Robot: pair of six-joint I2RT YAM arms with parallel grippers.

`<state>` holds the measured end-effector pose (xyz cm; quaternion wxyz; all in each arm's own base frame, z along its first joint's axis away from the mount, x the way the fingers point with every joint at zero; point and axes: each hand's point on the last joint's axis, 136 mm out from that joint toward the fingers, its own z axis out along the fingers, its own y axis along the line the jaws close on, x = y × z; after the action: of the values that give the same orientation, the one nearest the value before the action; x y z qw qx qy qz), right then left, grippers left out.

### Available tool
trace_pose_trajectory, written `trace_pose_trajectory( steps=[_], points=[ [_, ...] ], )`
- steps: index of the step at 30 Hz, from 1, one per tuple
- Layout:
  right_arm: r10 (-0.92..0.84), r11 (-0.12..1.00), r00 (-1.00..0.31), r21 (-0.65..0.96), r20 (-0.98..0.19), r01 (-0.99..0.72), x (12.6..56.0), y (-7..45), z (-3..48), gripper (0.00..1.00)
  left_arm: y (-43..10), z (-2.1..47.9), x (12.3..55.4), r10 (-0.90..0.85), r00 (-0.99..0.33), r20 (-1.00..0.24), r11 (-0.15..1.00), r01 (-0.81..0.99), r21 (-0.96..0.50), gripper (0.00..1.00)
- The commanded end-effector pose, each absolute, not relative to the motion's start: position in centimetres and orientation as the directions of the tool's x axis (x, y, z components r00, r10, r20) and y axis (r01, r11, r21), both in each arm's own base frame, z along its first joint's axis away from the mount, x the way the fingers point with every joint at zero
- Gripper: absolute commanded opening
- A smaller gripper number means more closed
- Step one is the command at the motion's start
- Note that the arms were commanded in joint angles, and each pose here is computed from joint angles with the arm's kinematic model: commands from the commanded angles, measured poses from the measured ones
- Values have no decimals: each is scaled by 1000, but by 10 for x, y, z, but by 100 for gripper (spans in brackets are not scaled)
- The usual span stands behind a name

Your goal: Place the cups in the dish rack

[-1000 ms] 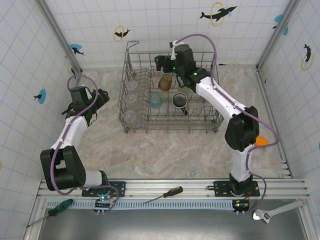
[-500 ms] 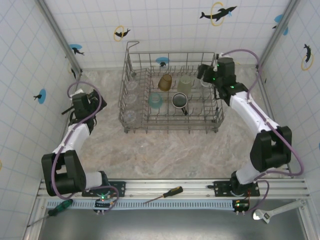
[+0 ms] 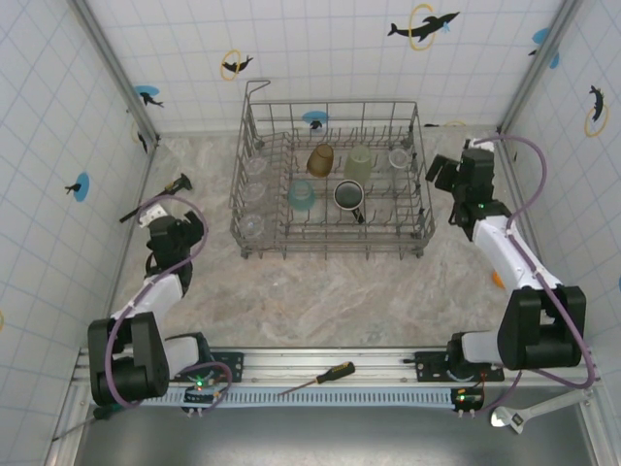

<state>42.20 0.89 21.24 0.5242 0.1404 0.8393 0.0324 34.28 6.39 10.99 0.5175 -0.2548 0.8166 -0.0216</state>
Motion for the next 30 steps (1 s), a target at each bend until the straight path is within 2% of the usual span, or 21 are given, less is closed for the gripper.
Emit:
trace_pose_trajectory(
  steps=[1, 3, 7, 13, 18, 27, 30],
  points=[
    [250, 954, -327, 175, -911, 243, 408, -5, 210, 100, 55, 120, 344, -355, -293, -887, 917, -292, -271, 97],
    [248, 946, -303, 163, -920, 279, 397, -13, 201, 100, 44, 115, 341, -323, -316, -892, 938, -230, -258, 97],
    [233, 928, -291, 123, -928, 352, 379, -29, 184, 100, 48, 105, 334, -328, -305, -894, 932, -257, -255, 97],
    [192, 934, -371, 52, -909, 354, 365, -32, 149, 100, 54, 82, 321, -344, -317, -884, 916, -320, -242, 97],
    [179, 930, -344, 44, -922, 365, 353, -36, 135, 100, 60, 72, 308, -329, -295, -897, 907, -363, -214, 97],
    [161, 926, -354, 16, -921, 377, 343, -41, 108, 100, 59, 74, 304, -227, -268, -936, 933, -334, -131, 97],
    [165, 928, -319, 37, -933, 371, 340, -40, 104, 100, 58, 76, 303, -197, -251, -948, 940, -323, -110, 97]
  ],
)
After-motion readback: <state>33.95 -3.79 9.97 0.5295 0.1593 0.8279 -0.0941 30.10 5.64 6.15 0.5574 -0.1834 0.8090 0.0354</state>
